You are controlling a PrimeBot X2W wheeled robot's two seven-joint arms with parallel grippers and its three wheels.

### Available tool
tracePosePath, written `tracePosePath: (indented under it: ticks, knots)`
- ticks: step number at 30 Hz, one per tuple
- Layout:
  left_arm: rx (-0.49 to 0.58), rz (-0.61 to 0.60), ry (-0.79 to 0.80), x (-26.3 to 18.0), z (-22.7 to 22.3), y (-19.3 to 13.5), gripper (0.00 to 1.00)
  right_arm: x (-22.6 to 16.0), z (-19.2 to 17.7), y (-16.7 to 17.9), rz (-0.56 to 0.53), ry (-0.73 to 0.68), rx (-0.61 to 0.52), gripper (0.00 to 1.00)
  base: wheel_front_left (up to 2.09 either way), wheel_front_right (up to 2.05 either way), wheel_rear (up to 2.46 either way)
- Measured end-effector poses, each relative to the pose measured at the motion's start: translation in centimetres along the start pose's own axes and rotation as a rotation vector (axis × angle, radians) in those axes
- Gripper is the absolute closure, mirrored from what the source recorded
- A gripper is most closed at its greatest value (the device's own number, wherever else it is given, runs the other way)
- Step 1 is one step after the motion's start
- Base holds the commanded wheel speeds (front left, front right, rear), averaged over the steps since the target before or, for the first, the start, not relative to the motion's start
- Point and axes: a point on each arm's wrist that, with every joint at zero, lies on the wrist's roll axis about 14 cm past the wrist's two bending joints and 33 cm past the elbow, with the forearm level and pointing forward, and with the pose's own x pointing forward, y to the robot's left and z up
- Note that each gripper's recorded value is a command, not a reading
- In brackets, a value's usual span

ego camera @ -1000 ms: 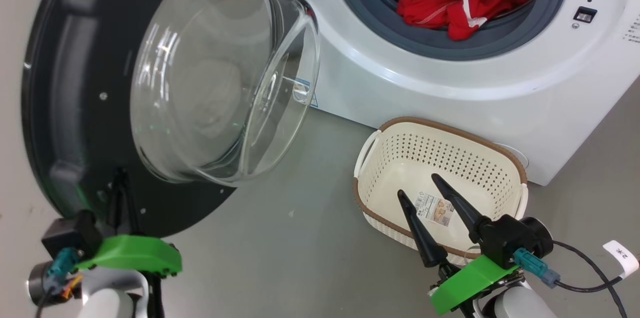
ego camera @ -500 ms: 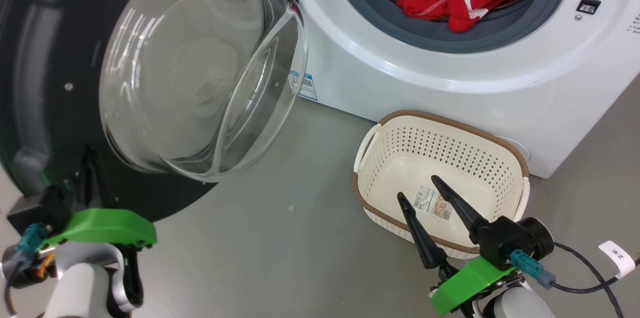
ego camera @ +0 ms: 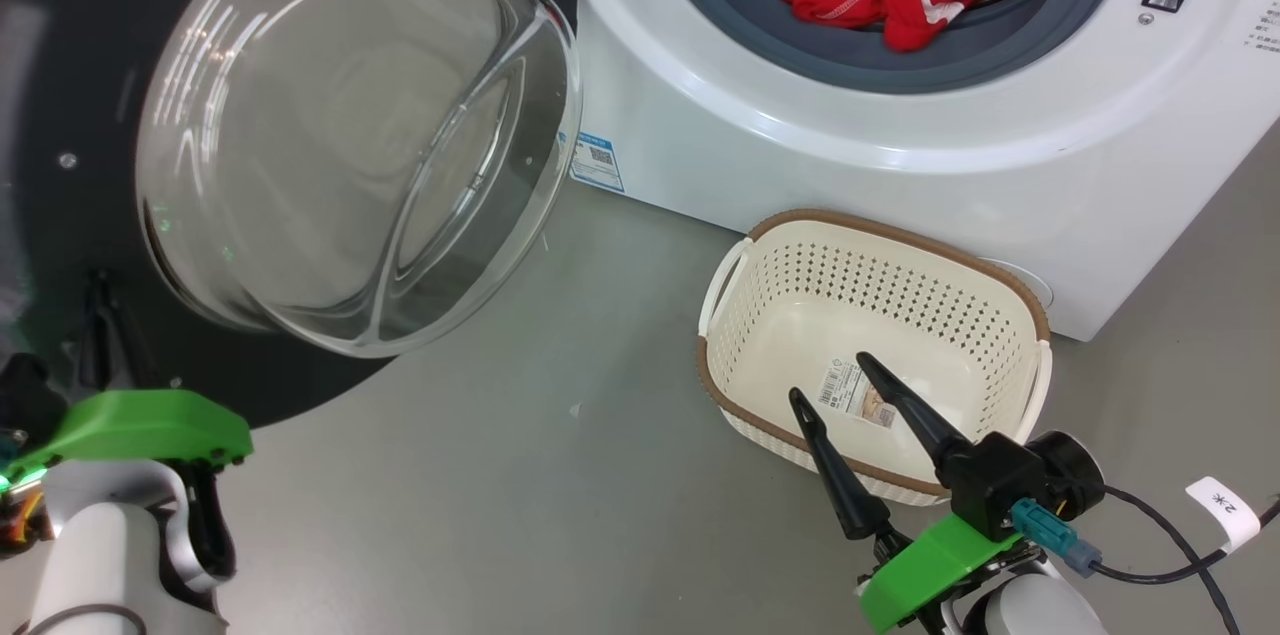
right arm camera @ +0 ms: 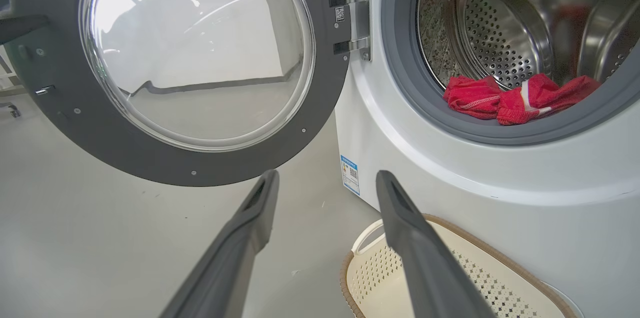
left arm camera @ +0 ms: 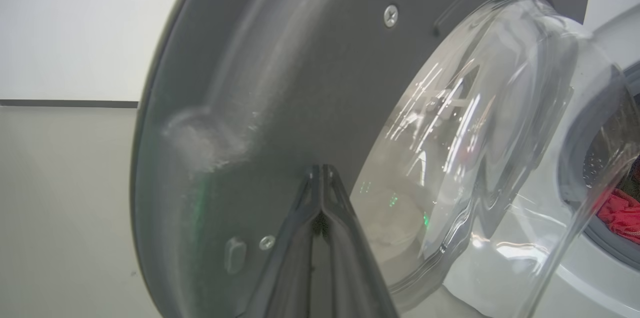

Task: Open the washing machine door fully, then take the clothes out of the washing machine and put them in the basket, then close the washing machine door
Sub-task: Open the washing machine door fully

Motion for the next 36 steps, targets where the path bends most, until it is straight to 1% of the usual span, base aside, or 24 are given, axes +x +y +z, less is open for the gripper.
tracePosePath:
  ticks: [8,13,25,31,35,36]
  knots:
    - [0.028,0.003,-0.001,1.2,0.2,0.1,1.0,0.0,-0.3,-0.2,-0.002,0.014,-0.001,0.0,0.0,0.0,0.0]
    - [0.04,0.026,0.006,2.0,0.1,0.3,1.0,0.1,-0.6,-0.2,0.001,0.03,-0.003,0.0,0.0,0.0,0.0]
    - [0.0,0.054,-0.005,2.9,0.2,0.5,1.0,-0.3,-0.6,-0.8,-0.017,0.029,-0.005,0.0,0.0,0.0,0.0]
    - [-0.034,0.025,-0.05,2.9,1.5,-0.4,1.0,-0.5,-0.4,-1.1,-0.029,0.025,-0.007,0.0,0.0,0.0,0.0]
    - [-0.04,0.008,-0.082,2.6,2.3,-0.8,1.0,-0.7,-0.2,-1.2,-0.034,0.02,-0.009,0.0,0.0,0.0,0.0]
    - [-0.039,0.005,-0.094,2.5,2.6,-0.8,0.77,-0.7,-0.1,-1.2,-0.036,0.018,-0.01,0.0,0.0,0.0,0.0]
